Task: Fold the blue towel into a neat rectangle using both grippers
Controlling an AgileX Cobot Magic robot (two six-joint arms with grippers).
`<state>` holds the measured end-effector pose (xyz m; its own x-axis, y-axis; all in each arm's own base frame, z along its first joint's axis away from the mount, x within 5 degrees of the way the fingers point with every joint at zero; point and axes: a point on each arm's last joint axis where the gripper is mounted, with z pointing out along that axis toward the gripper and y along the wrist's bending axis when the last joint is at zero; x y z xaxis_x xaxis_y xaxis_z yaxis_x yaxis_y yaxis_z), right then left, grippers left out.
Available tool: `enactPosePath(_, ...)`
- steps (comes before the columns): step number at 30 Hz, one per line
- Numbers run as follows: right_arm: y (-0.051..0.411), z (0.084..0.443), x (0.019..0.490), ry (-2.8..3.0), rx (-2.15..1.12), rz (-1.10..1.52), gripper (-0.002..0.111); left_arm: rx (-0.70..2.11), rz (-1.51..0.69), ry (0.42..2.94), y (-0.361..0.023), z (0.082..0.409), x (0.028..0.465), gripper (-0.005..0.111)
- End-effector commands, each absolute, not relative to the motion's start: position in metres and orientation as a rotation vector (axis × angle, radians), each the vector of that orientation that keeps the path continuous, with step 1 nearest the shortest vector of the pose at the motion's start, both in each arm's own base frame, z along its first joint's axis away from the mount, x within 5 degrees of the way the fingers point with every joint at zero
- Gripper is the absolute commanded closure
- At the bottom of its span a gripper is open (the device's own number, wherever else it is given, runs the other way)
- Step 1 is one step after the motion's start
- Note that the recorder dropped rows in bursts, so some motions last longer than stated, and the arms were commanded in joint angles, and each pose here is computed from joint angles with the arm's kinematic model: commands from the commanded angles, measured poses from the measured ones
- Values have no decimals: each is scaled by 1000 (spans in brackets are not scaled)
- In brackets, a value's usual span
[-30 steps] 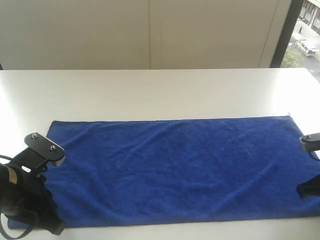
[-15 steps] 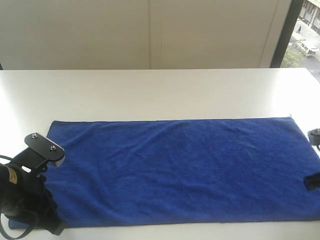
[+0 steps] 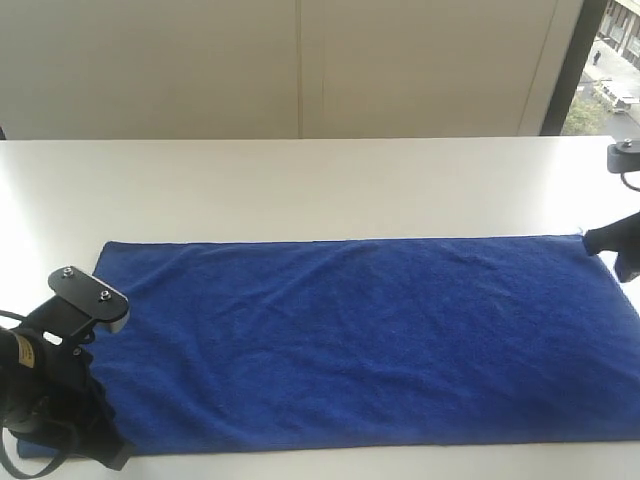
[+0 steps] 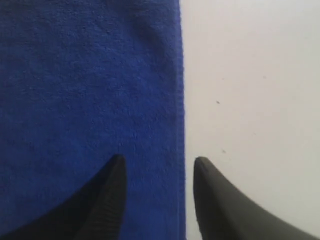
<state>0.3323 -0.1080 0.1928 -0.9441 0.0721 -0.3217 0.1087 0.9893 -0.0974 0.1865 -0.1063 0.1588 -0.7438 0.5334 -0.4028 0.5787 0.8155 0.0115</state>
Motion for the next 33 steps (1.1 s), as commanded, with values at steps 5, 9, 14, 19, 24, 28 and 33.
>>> enactPosePath(5,-120,152,365,2847,59,-117,66,817,-166,2635,-105,156,184,107)
enactPosePath(9,-127,139,367,2879,42,-138,66,814,-167,2626,-105,157,185,107)
enactPosePath(14,-138,134,361,2922,75,-134,66,813,-167,2623,-105,157,185,107)
enactPosePath(19,-146,132,353,2974,79,-125,66,806,-169,2605,-106,158,186,107)
enactPosePath(24,-146,131,352,2966,96,-110,66,806,-169,2605,-106,158,186,107)
enactPosePath(28,-145,135,353,2953,110,-101,66,806,-169,2605,-106,158,186,107)
enactPosePath(33,-143,138,353,2940,138,-76,66,806,-169,2605,-106,158,186,107)
